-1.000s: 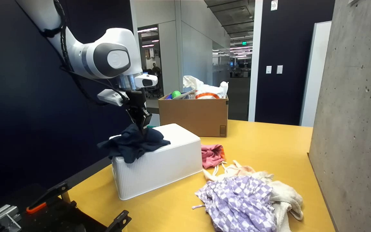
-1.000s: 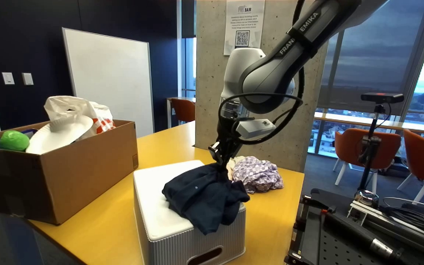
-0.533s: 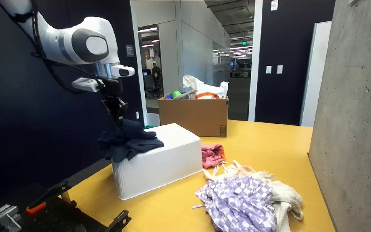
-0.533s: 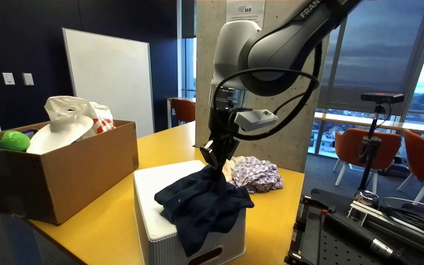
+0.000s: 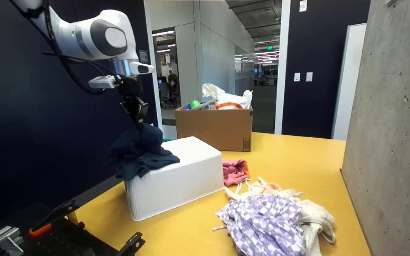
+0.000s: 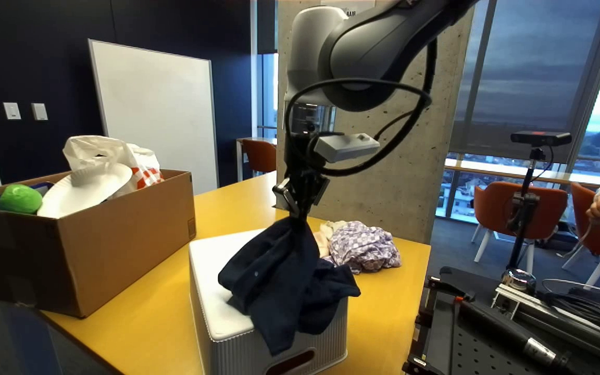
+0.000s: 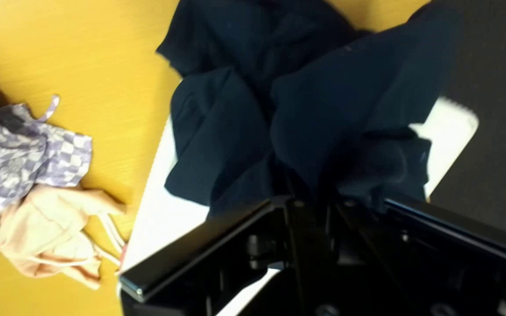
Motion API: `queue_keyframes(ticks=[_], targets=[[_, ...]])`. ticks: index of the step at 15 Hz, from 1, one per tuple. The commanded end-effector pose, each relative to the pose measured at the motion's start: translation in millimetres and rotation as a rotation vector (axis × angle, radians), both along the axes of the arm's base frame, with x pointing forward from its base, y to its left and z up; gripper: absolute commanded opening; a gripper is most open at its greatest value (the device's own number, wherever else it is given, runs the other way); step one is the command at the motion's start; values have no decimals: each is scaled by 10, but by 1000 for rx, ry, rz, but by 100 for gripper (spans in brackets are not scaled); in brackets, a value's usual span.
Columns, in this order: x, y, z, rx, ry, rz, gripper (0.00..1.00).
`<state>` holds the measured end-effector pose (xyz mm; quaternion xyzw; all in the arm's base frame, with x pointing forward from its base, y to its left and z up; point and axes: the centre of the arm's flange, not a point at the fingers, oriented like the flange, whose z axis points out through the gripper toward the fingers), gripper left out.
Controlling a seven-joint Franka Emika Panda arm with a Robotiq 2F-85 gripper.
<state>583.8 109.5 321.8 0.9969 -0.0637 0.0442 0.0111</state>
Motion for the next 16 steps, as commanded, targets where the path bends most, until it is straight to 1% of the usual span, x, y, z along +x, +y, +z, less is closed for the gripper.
queue_keyframes(ticks=[1, 3, 5, 9, 11, 13, 14, 16], targets=[[610, -595, 290, -54, -30, -84, 2], [690, -1026, 465, -64, -50, -144, 2], [653, -1436, 630, -74, -71, -203, 2], [424, -2157, 994, -104, -121, -317, 2], [281, -2435, 1196, -123, -147, -358, 2], [241, -2616, 1280, -137, -158, -386, 2], [271, -2653, 1274, -141, -157, -394, 2], [429, -2591, 1181, -148, -149, -390, 2]])
